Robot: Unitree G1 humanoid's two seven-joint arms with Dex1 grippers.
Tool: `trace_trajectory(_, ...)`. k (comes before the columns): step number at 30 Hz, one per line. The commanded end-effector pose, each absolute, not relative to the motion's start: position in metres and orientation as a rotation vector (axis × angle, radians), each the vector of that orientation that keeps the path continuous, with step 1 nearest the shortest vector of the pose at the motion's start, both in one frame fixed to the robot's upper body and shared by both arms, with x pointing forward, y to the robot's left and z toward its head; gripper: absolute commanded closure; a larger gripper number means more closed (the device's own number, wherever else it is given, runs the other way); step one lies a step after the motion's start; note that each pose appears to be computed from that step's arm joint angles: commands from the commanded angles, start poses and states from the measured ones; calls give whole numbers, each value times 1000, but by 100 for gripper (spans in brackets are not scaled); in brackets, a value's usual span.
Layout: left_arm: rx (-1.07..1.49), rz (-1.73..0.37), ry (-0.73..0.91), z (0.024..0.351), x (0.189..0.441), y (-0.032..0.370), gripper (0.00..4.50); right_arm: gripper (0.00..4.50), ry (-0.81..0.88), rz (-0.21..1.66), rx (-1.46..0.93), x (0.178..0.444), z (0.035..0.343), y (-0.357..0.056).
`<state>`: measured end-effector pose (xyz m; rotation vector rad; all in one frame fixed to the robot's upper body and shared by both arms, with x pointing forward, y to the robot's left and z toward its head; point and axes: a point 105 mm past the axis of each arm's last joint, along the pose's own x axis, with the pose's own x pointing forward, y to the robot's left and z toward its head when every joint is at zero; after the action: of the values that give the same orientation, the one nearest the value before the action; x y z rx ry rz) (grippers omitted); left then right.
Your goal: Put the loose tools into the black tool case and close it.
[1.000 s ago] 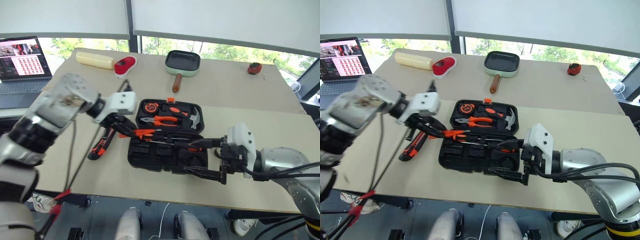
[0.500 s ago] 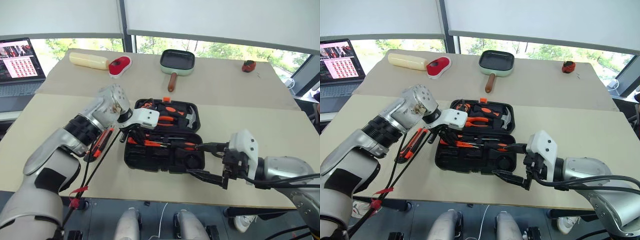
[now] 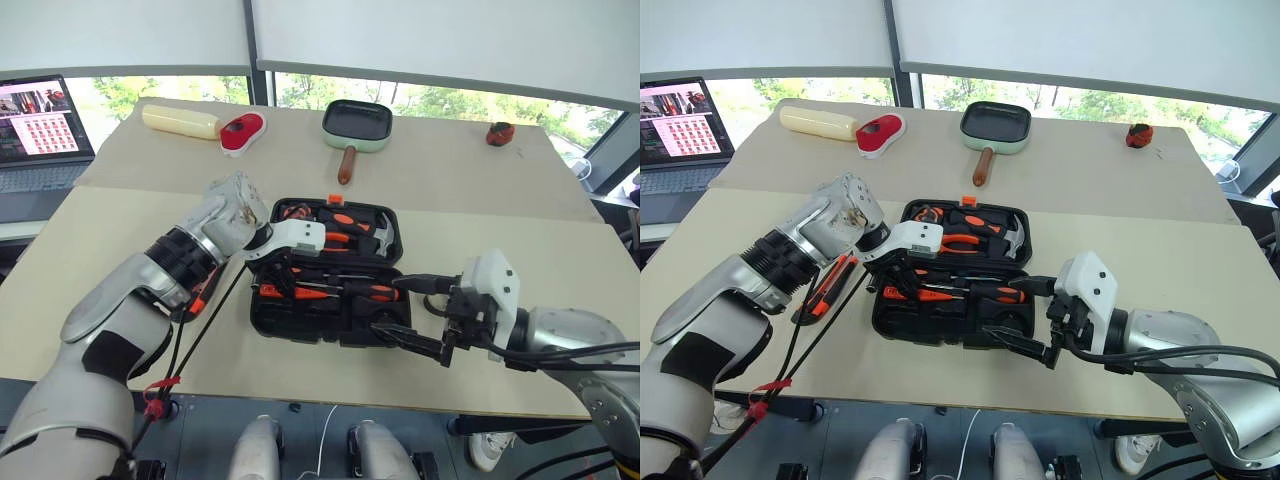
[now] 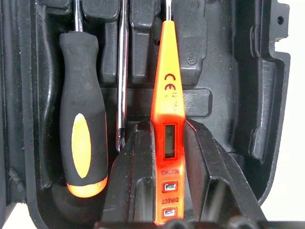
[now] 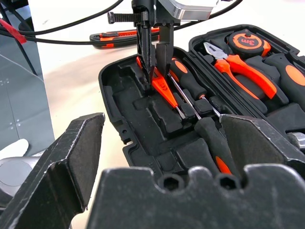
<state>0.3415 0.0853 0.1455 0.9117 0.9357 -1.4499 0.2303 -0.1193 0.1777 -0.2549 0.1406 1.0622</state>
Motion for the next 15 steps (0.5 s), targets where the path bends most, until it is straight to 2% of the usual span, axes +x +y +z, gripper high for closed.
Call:
trace_trajectory(1,978,-1437,939,142,346,86,410,0,72,1048,-270,233,189,-118)
trace_trajectory(6,981,-1488,909,143,342,84,410,0,66,1042,-261,234,190,-117)
trace_trajectory(8,974,-1503,889,148,341,84,310,0,68,1043,-259,234,189,-117)
trace_trajectory(11,990,-1498,854,157,342,88,207,0,72,1047,-252,233,188,-116)
trace_trajectory(13,967,-1509,789,176,339,94,130,0,79,1061,-248,232,187,-115)
trace_trajectory(14,949,-1509,767,185,336,99,102,0,84,1065,-246,231,186,-115)
trace_trajectory(15,936,-1512,734,193,334,104,102,0,89,1069,-248,231,185,-115)
